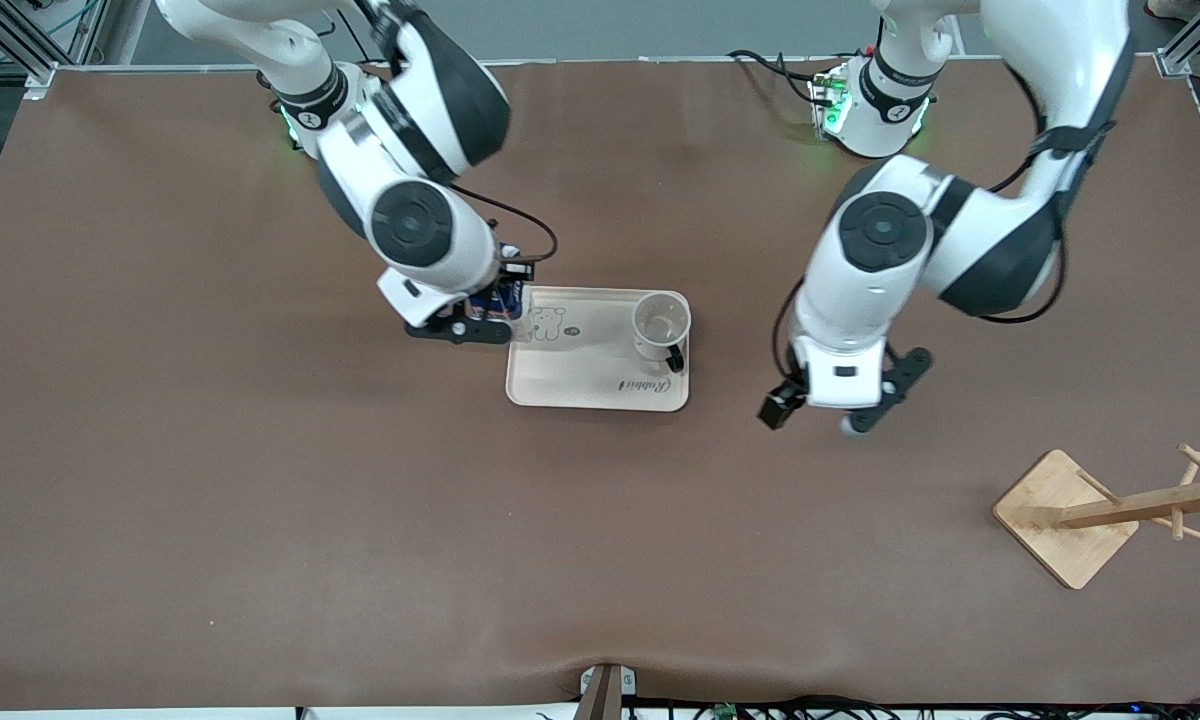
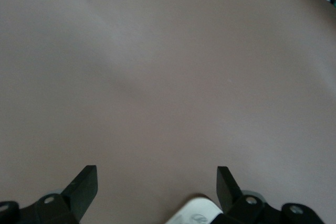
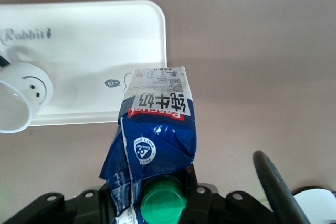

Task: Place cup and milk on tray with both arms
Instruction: 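Carry the milk carton toward the tray while the left gripper withdraws, then set the milk carton on the tray beside the mug, right gripper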

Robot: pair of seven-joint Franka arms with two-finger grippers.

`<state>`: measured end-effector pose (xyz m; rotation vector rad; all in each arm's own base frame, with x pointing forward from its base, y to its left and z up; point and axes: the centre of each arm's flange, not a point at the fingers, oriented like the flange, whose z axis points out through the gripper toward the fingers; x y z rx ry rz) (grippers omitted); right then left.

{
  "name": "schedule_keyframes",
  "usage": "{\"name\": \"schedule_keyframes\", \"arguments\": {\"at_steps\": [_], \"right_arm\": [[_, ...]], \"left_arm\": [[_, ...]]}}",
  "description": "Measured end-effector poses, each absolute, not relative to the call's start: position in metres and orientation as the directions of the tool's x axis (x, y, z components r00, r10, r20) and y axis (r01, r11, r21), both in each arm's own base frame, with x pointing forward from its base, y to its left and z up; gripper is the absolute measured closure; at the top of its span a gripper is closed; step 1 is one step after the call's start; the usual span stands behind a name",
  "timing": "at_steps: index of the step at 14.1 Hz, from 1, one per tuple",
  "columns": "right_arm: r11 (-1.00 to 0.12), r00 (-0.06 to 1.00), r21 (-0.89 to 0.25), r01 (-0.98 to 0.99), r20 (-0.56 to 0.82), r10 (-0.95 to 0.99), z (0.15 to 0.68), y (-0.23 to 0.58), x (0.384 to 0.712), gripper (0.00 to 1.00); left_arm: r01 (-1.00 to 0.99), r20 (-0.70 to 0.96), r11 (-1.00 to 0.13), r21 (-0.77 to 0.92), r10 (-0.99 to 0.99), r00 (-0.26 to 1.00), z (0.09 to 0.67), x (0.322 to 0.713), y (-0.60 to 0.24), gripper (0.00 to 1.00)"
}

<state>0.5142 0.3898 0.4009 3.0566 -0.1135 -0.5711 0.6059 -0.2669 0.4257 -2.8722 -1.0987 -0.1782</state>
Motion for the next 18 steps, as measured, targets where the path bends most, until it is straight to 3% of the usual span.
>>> {"name": "schedule_keyframes", "arguments": {"at_steps": [5,15,17,18], "right_arm": [[-0.999,0.941,0.017,-0.045,-0.334,-0.048,0.374,0.419,0.511,0.54],[-0.997,0.946,0.015,-0.078,-0.313,-0.079,0.347,0.446,0.502,0.53],[-0.997,0.947,0.015,-0.081,-0.312,-0.082,0.347,0.446,0.502,0.41],[-0.997,0.947,0.015,-0.082,-0.312,-0.083,0.347,0.445,0.503,0.30]], "left_arm": [[0.661,0.122,-0.741,-0.115,0.650,0.750,0.467,0.617,-0.220,0.00],[0.574,0.107,-0.813,-0.099,0.564,0.819,0.523,0.635,-0.167,0.00],[0.555,0.122,-0.826,-0.095,0.544,0.830,0.537,0.635,-0.153,0.00],[0.553,0.132,-0.828,-0.092,0.540,0.831,0.544,0.634,-0.149,0.00]]}}
